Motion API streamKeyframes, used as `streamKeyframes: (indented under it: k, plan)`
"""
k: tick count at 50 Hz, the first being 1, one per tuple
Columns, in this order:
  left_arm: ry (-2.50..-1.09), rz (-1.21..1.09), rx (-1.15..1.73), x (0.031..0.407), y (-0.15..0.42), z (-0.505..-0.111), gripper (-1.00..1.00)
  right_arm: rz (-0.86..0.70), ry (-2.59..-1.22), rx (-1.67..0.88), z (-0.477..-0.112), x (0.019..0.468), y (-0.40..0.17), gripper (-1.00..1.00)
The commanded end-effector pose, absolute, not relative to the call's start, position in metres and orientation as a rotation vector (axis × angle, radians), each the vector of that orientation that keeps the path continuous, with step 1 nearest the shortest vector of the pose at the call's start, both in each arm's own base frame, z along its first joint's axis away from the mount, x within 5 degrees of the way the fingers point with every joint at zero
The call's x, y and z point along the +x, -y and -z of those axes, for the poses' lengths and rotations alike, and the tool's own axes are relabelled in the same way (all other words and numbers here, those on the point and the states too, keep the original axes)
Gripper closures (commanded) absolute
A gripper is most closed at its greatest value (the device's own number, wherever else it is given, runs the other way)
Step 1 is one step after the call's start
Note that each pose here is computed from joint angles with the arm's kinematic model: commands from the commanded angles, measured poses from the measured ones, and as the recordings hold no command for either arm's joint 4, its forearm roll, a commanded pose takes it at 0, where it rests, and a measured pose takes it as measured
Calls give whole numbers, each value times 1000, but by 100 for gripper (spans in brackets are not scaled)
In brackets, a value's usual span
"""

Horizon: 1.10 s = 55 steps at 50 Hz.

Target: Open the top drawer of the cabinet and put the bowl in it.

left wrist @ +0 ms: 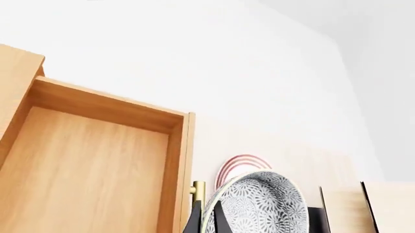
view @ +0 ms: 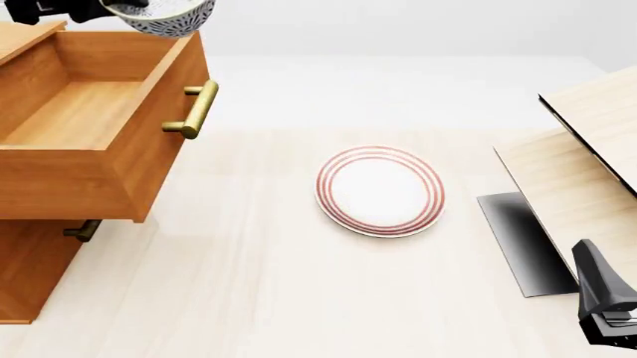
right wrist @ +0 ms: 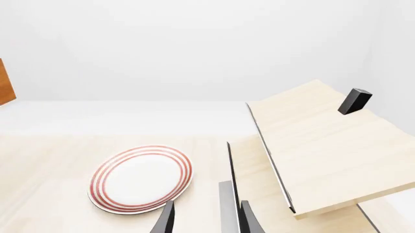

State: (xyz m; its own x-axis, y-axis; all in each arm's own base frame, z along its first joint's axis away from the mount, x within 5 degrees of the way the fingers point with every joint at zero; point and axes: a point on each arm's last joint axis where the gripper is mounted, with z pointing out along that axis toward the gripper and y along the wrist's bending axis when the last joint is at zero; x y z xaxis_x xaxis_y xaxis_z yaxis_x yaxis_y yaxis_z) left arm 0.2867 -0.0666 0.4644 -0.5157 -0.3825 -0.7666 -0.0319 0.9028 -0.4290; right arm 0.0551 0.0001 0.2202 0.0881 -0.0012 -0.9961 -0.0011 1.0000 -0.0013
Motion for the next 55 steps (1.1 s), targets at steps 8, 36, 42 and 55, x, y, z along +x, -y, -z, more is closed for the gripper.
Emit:
streamKeyframes:
  k: [8, 36, 42, 55]
  plan:
    - [-2032, 435, -387, 263, 43, -463, 100, 0, -1483, -1, -218, 56, 0, -100]
    - [-1975, 397, -569, 236, 9, -444, 100, 0, -1483, -2, -218, 56, 0, -100]
    - [-1963, 386, -610, 234, 2, -438, 100, 0, -1483, -2, -218, 56, 0, -100]
    - [-1954, 359, -671, 243, -10, -429, 100, 0, -1483, -2, -218, 56, 0, -100]
